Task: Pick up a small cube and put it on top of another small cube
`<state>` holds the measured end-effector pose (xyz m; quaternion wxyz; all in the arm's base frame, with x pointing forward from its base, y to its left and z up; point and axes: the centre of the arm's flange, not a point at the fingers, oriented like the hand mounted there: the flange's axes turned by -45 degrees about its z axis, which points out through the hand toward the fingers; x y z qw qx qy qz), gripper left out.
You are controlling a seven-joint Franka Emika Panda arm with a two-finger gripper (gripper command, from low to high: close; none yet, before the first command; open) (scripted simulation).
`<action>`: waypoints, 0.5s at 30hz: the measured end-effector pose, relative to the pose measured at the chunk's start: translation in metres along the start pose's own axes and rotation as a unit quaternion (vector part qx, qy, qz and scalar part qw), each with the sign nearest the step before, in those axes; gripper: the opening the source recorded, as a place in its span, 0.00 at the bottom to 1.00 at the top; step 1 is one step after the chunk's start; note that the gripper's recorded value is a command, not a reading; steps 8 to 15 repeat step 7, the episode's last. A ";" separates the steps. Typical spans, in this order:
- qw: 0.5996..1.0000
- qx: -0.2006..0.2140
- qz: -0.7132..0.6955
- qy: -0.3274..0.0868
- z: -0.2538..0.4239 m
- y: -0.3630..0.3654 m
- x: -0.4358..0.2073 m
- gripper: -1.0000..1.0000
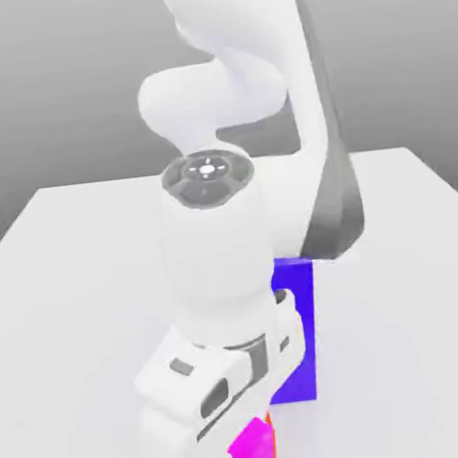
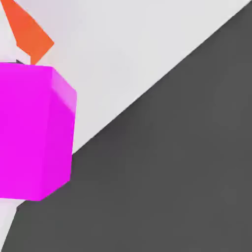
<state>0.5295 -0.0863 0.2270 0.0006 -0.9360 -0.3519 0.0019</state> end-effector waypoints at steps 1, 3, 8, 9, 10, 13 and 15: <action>1.000 0.000 0.023 0.001 0.006 0.018 -0.017 0.00; 0.999 -0.001 0.048 0.002 0.033 0.037 -0.035 0.00; 0.999 0.000 0.052 0.002 0.043 0.039 -0.039 1.00; 0.999 0.000 0.052 0.002 0.043 0.039 -0.039 1.00; 0.999 0.000 0.052 0.002 0.043 0.039 -0.039 1.00; 0.999 0.000 0.052 0.002 0.043 0.039 -0.039 1.00; 0.999 0.000 0.052 0.002 0.043 0.039 -0.039 1.00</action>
